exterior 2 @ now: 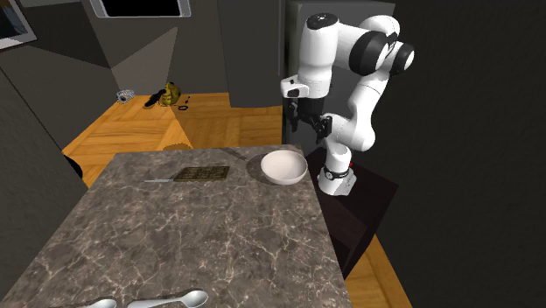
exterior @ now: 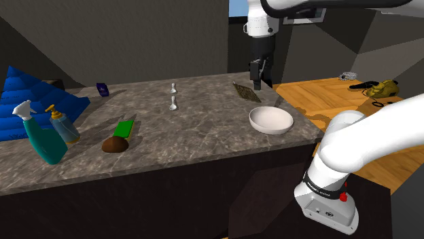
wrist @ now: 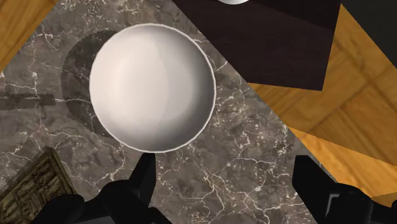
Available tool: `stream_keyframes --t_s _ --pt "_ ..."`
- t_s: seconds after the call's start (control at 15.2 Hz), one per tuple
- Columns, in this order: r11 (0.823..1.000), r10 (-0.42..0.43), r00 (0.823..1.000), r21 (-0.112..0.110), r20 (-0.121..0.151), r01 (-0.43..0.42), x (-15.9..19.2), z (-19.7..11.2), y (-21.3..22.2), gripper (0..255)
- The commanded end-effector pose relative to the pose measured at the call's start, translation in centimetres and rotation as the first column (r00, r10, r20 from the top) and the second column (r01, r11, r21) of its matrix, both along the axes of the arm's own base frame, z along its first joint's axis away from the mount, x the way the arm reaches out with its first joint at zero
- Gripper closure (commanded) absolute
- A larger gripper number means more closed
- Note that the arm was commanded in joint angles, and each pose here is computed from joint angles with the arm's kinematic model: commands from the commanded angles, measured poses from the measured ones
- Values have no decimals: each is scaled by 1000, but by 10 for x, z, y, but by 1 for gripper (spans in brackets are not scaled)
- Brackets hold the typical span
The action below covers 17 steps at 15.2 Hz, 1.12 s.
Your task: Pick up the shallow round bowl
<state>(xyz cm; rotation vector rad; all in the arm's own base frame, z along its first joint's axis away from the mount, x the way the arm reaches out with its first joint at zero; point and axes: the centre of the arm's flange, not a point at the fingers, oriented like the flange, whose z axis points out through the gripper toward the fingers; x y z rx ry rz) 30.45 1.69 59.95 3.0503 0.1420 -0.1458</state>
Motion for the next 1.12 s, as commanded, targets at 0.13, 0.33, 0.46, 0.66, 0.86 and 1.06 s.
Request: stream_keyframes --t_s 0.13,0.33,0.46,0.66,0.86,1.06 --pt "1000 3 1000 2 -3 -3 -5 -26 -3 0" --pt "1000 7 1000 6 -8 -7 -11 -64 -8 0" --pt "1000 10 1000 8 -12 -10 -16 -90 -10 0" --pt "1000 14 1000 12 -16 -14 -23 -129 -15 0" --pt "1000 17 1000 14 -20 -17 -28 -159 -17 0" --pt "1000 17 1000 14 -20 -17 -28 -175 -17 0"
